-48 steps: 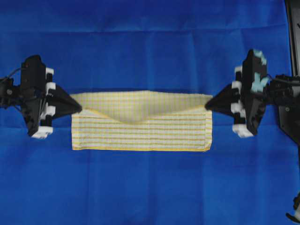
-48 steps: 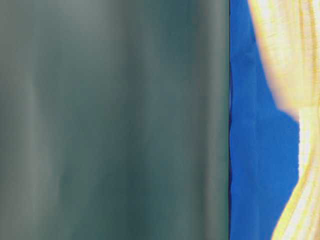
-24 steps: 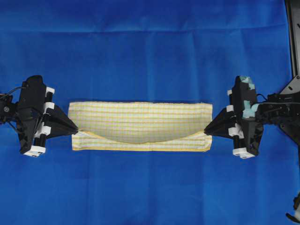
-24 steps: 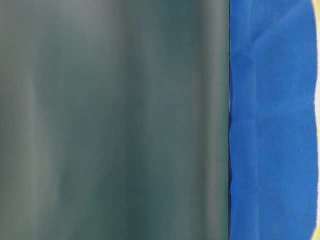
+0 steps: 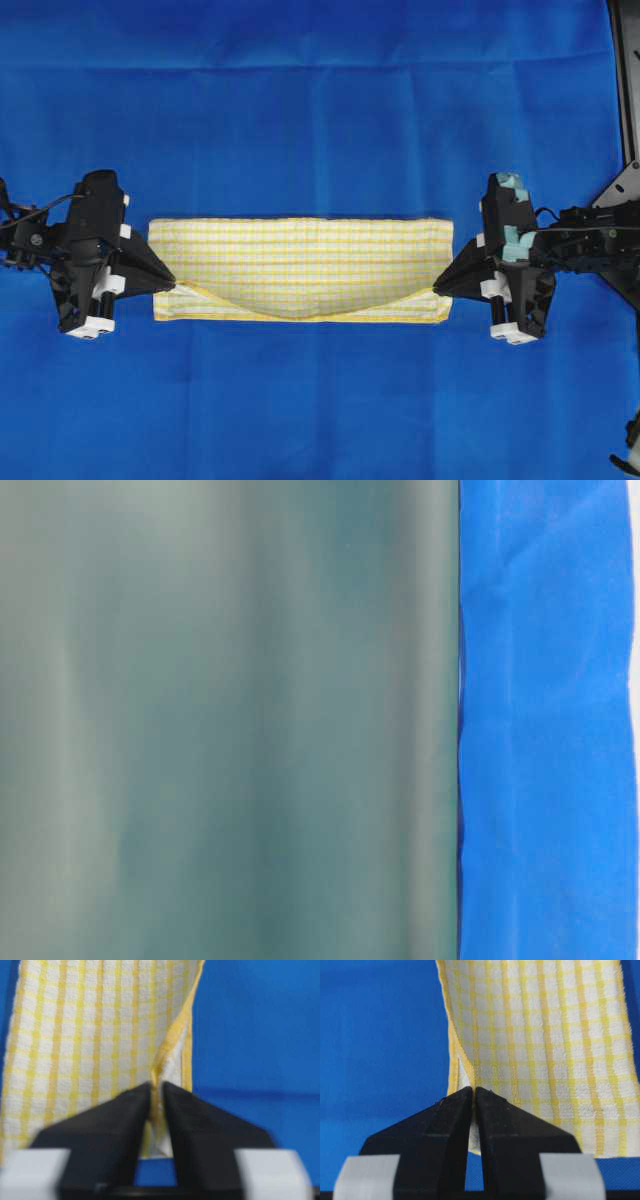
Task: Fold the yellow towel.
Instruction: 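Release the folded edge and raise both grippers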
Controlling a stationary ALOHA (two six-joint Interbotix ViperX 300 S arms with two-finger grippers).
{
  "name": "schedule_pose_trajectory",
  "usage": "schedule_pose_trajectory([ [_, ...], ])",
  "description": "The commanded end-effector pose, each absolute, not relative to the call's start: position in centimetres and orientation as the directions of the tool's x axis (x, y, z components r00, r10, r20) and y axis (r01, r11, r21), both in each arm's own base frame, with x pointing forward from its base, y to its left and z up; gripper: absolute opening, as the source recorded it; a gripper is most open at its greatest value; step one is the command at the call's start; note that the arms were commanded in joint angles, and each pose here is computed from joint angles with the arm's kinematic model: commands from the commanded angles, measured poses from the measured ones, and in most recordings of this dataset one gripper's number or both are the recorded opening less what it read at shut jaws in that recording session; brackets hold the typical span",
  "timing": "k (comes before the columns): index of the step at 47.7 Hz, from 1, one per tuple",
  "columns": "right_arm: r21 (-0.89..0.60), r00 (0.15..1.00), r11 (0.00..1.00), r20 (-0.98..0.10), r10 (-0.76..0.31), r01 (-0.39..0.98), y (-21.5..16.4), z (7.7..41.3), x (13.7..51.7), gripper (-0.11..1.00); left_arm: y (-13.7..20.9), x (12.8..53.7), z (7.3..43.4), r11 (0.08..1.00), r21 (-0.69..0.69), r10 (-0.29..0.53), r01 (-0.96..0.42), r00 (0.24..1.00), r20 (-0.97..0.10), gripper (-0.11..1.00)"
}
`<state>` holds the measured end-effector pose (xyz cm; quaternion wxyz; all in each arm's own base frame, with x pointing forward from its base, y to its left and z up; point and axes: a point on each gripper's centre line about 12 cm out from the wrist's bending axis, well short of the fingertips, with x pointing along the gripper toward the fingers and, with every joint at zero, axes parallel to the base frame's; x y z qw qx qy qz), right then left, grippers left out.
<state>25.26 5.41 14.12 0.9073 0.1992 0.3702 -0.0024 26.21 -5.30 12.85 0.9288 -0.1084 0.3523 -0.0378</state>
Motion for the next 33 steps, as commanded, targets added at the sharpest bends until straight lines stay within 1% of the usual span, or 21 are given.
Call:
schedule_pose_trajectory([
  [1, 0.371, 0.733, 0.917, -0.663, 0.152, 0.146, 5.7, 14.7, 26.0, 0.04, -5.5, 26.9, 13.5, 0.973, -0.231, -0.151, 0.001, 0.762, -0.630, 0.21],
  [3, 0.370, 0.727, 0.917, -0.669, 0.153, 0.147, 5.8, 14.6, 26.2, 0.04, -5.5, 26.8, 13.5, 0.973, -0.232, -0.150, 0.000, 0.761, -0.631, 0.33],
  [4, 0.369, 0.724, 0.918, -0.672, 0.154, 0.147, 5.8, 14.6, 26.2, 0.05, -5.5, 26.8, 13.6, 0.973, -0.233, -0.151, 0.001, 0.763, -0.629, 0.41],
  [6, 0.369, 0.720, 0.917, -0.676, 0.155, 0.149, 5.8, 14.5, 26.3, 0.10, -5.4, 26.8, 13.6, 0.973, -0.230, -0.150, 0.001, 0.763, -0.629, 0.54],
  [7, 0.369, 0.719, 0.917, -0.677, 0.155, 0.149, 5.8, 14.5, 26.3, 0.14, -5.4, 26.8, 13.6, 0.973, -0.229, -0.149, 0.001, 0.763, -0.629, 0.60],
  [9, 0.369, 0.719, 0.918, -0.677, 0.156, 0.148, 5.9, 14.5, 26.3, 0.26, -5.2, 26.8, 13.6, 0.974, -0.227, -0.145, -0.002, 0.765, -0.627, 0.72],
  [10, 0.369, 0.721, 0.918, -0.675, 0.156, 0.147, 5.9, 14.6, 26.3, 0.33, -5.2, 26.8, 13.6, 0.974, -0.226, -0.144, -0.002, 0.765, -0.627, 0.75],
  [12, 0.367, 0.723, 0.918, -0.673, 0.154, 0.147, 5.8, 14.6, 26.2, 0.47, -4.9, 26.9, 13.8, 0.975, -0.224, -0.135, -0.010, 0.770, -0.624, 0.75],
  [17, 0.360, 0.742, 0.921, -0.656, 0.138, 0.148, 5.3, 14.9, 26.3, 0.77, -3.9, 27.1, 14.1, 0.974, -0.222, -0.109, -0.039, 0.781, -0.615, 0.69],
  [19, 0.357, 0.751, 0.921, -0.649, 0.123, 0.158, 4.8, 15.0, 26.4, 0.83, -3.4, 27.2, 14.1, 0.974, -0.221, -0.095, -0.055, 0.784, -0.613, 0.67],
  [20, 0.355, 0.752, 0.921, -0.649, 0.117, 0.163, 4.6, 15.1, 26.4, 0.84, -3.0, 27.2, 14.2, 0.973, -0.222, -0.083, -0.070, 0.787, -0.612, 0.66],
  [25, 0.343, 0.759, 0.917, -0.647, 0.073, 0.204, 2.9, 15.1, 26.3, 0.77, -1.8, 27.2, 14.3, 0.969, -0.218, -0.047, -0.112, 0.789, -0.613, 0.66],
  [33, 0.313, 0.755, 0.910, -0.656, 0.002, 0.270, 0.3, 15.0, 26.2, 0.78, -0.2, 27.2, 14.0, 0.975, -0.174, -0.004, -0.139, 0.773, -0.634, 0.66],
])
